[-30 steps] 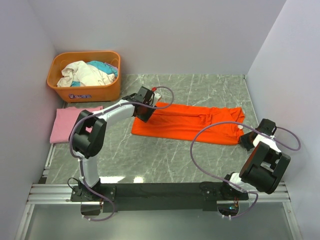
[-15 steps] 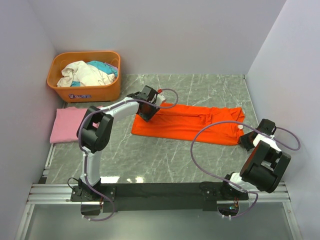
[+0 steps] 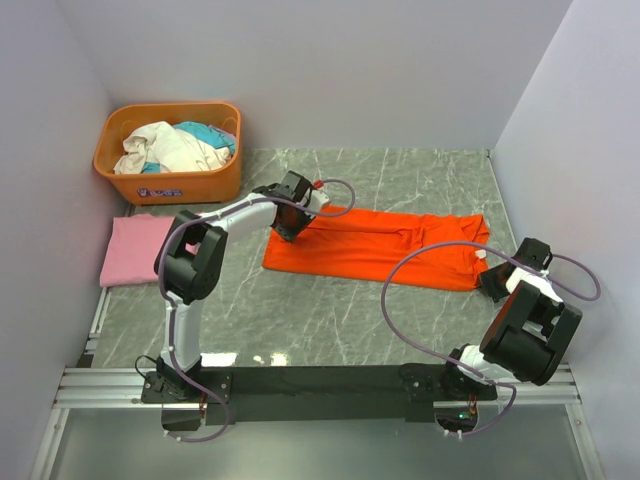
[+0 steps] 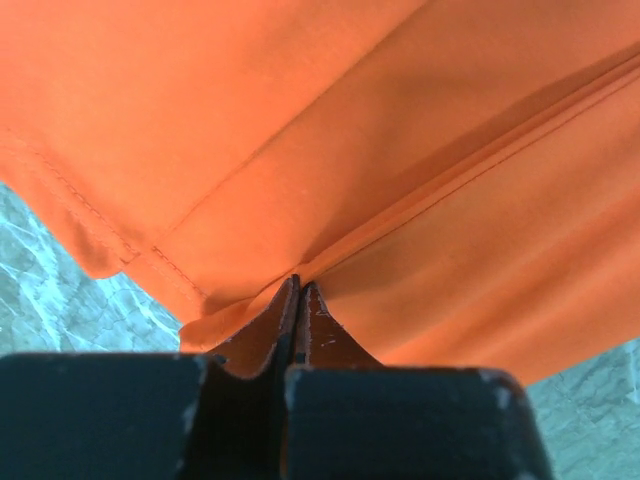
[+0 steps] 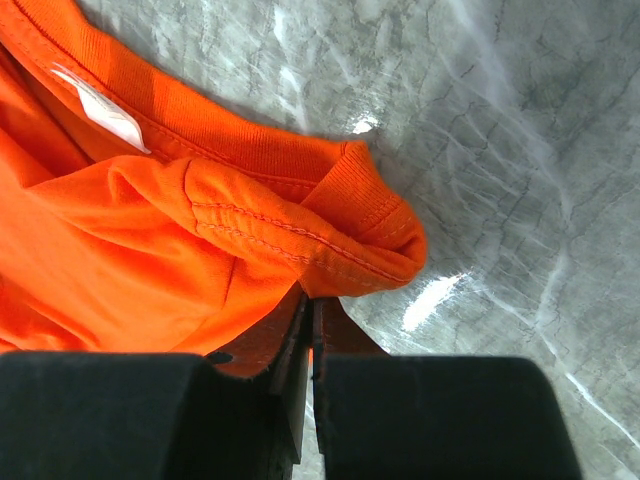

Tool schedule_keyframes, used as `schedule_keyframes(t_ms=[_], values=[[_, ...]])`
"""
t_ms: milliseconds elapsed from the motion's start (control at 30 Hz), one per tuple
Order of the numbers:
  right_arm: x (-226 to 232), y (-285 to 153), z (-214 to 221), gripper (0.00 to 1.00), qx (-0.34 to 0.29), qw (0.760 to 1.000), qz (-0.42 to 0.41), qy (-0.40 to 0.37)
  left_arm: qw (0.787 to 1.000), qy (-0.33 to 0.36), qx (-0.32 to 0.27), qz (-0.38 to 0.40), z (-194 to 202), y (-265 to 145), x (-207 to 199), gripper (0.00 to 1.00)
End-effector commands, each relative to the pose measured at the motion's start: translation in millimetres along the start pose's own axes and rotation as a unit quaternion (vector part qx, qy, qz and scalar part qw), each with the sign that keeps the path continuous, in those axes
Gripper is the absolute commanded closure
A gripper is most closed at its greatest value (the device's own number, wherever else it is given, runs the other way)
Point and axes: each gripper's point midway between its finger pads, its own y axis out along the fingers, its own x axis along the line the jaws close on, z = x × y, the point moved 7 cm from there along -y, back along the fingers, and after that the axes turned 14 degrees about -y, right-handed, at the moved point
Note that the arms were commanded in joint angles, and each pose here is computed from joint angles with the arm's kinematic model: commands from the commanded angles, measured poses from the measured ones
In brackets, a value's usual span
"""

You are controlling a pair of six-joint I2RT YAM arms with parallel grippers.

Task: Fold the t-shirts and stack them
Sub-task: Smooth out the T-shirt at the center of the board.

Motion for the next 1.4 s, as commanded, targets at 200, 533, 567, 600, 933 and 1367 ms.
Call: schedule_keyframes(t_ms=[200,533,567,600,933,1367], values=[[0,-1,-14,0.93,-0.024,1.0,0.015,-0.007,0.999,-0.026,-0.028,-0.001,-19,-4,20,0.99],[-1,-3,-14,0.9,-0.025,0.999,0.018,-0.009,0.999,-0.041,-0.012,0.018,-11,12,16,0.82],[-1,-3,-16,0.89,-0.027,0.999,0.019,-0.008,0.999,-0.04,-0.014,0.017,-11,11,16,0.8],[-1,-4,-16,0.86,-0.028,0.999,0.02,-0.009,0.999,-0.044,-0.014,0.013,-11,12,17,0.73],[15,-28,-26,0.55,-0.079,0.997,0.001,-0.018,0.986,-0.096,-0.124,-0.047,-56,-47,27,0.22],[76,-59,-10,0.48,-0.117,0.987,-0.06,-0.095,0.943,-0.278,-0.164,-0.087,-22,-100,12,0.12]])
